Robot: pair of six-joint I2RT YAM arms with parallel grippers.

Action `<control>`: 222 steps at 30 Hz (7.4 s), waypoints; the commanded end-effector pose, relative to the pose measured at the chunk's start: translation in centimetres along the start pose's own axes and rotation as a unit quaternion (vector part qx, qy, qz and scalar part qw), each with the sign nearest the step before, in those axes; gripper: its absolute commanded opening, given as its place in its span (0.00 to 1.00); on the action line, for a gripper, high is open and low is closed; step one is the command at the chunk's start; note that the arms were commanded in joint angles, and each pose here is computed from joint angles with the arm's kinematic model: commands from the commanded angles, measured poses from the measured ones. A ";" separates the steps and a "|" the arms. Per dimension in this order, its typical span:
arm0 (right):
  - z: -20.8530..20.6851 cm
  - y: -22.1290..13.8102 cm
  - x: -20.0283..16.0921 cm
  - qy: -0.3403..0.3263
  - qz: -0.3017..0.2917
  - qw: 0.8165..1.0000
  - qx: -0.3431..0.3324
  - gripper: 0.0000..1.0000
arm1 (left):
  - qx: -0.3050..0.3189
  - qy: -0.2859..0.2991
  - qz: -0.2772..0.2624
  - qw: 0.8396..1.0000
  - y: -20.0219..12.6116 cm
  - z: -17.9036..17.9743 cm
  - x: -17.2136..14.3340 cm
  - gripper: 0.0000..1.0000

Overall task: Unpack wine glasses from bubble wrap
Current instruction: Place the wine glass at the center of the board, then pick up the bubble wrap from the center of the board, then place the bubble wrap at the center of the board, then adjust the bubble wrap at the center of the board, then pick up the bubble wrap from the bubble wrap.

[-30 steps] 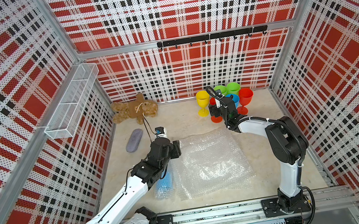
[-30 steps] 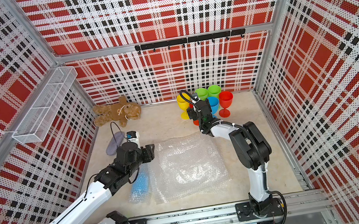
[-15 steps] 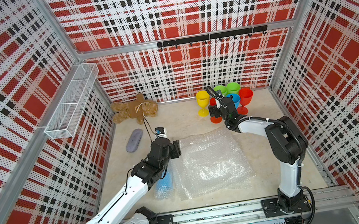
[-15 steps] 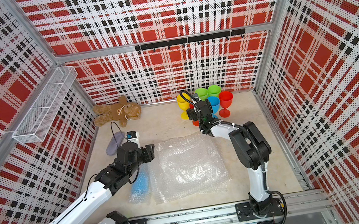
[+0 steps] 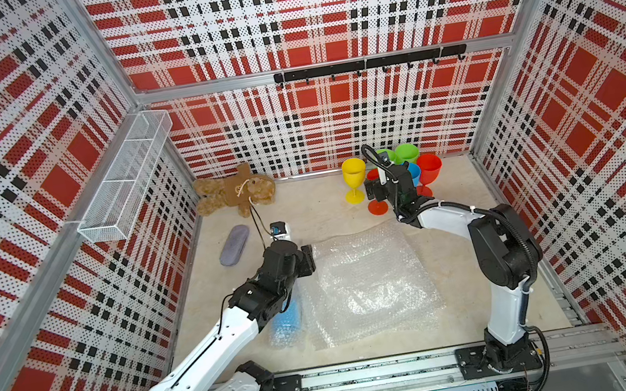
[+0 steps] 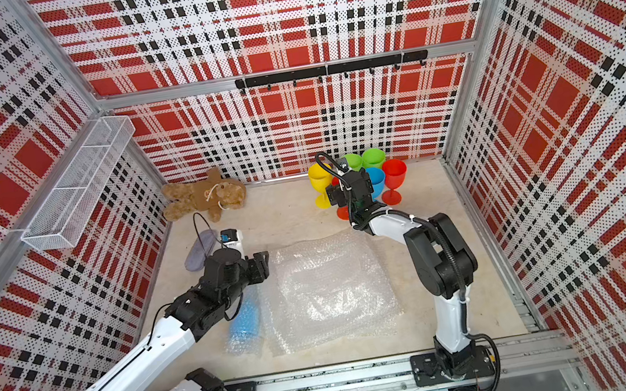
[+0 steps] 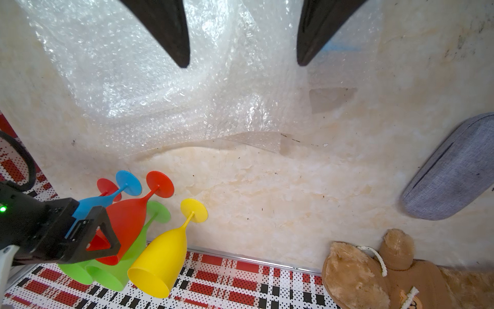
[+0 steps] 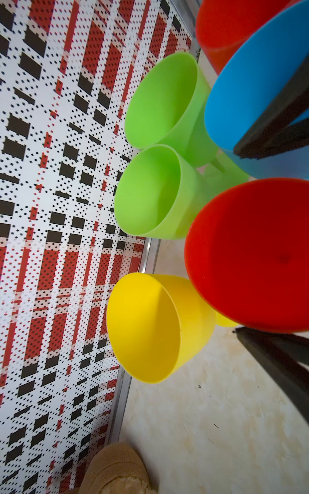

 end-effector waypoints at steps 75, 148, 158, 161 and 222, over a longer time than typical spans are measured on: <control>1.4 -19.7 -9.8 0.175 0.173 0.963 0.110 0.94 | 0.235 -0.143 0.248 0.929 -1.5 7.7 -6.3 0.52; -2.9 -19.3 -10.0 0.192 0.296 0.933 0.071 0.93 | -0.208 -0.087 0.199 0.954 2.7 -4.2 -4.9 0.61; -3.7 -18.6 -17.2 0.348 0.369 0.860 0.053 0.79 | -0.167 -0.122 0.110 0.972 0.3 -0.1 -0.5 0.62; -3.5 -20.2 -18.0 0.434 0.351 0.828 0.051 0.73 | -0.162 -0.128 0.097 0.974 0.1 0.3 0.2 0.62; 18.8 -22.8 -13.7 -0.640 0.077 0.604 0.468 0.88 | -0.104 -0.103 0.013 0.989 -0.3 3.1 1.6 0.63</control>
Point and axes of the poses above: each gripper's point midway between its finger pads, its own y axis out along the fingers, its own z axis along the line the jaws close on, x = y × z, the point moved 7 cm from there along -y, back along the fingers, and after that the axes turned 3 degrees about y, right-handed, at the moved point
